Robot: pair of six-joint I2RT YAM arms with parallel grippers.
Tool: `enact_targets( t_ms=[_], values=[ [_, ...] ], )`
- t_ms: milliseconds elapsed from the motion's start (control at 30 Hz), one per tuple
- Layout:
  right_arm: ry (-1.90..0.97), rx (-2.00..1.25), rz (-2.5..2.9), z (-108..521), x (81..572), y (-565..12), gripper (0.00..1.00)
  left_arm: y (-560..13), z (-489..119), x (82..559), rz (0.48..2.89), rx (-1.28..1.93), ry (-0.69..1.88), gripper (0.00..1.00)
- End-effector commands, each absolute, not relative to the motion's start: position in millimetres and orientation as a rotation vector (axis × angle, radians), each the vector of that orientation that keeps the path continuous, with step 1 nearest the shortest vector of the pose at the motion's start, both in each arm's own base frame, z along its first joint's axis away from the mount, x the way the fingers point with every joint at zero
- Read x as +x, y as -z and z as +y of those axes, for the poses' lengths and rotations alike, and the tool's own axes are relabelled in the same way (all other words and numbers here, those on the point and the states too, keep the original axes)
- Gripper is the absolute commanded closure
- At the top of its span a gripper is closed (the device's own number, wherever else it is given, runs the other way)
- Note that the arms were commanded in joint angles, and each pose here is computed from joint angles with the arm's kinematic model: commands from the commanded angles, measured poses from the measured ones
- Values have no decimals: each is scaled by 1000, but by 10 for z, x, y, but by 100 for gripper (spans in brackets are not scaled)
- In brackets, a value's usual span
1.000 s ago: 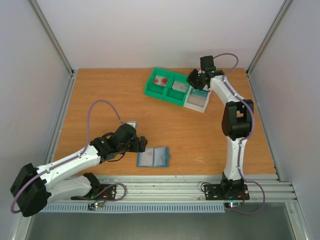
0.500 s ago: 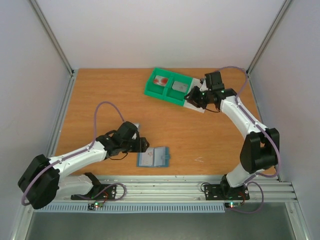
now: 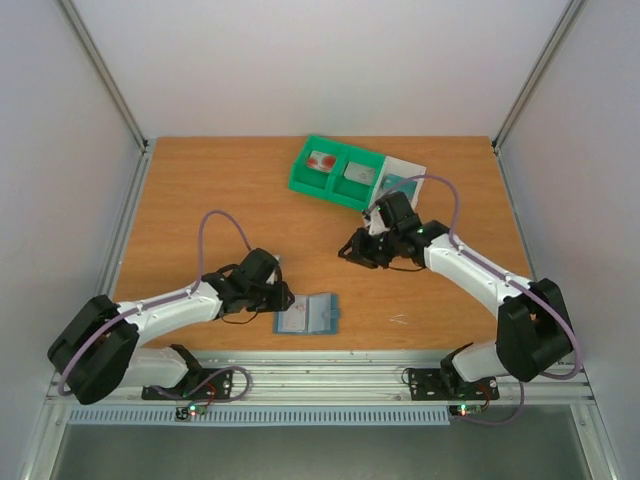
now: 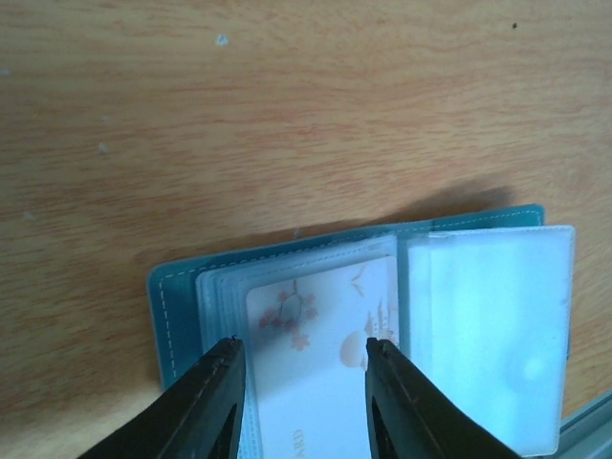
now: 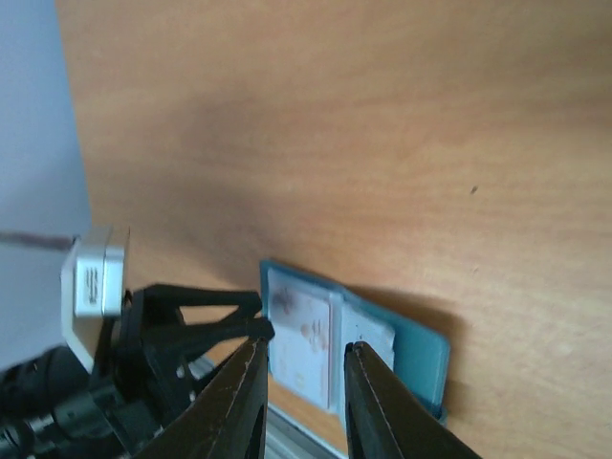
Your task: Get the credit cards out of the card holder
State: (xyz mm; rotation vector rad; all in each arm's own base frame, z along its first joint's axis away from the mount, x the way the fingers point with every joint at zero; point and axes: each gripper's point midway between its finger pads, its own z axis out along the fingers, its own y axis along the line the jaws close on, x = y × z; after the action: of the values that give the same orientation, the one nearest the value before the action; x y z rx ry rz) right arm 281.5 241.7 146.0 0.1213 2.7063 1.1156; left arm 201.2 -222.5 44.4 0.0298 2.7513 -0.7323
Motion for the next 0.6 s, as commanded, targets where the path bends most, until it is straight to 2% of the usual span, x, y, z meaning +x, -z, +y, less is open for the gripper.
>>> enact_targets(
  t_ms=[0,233,567],
  values=[
    [-1179,14,2704,2670,2556,-1449,77,-432,-2222,1983,2739,-9,780,65],
    [-1168,-53,2815,2943,2175,-1076,78,-420,-2064,1892,2772,1,694,71],
    [-1143,-123,2949,3106,1884,-597,80,-370,-2196,1759,2779,-6,868,80]
  ],
)
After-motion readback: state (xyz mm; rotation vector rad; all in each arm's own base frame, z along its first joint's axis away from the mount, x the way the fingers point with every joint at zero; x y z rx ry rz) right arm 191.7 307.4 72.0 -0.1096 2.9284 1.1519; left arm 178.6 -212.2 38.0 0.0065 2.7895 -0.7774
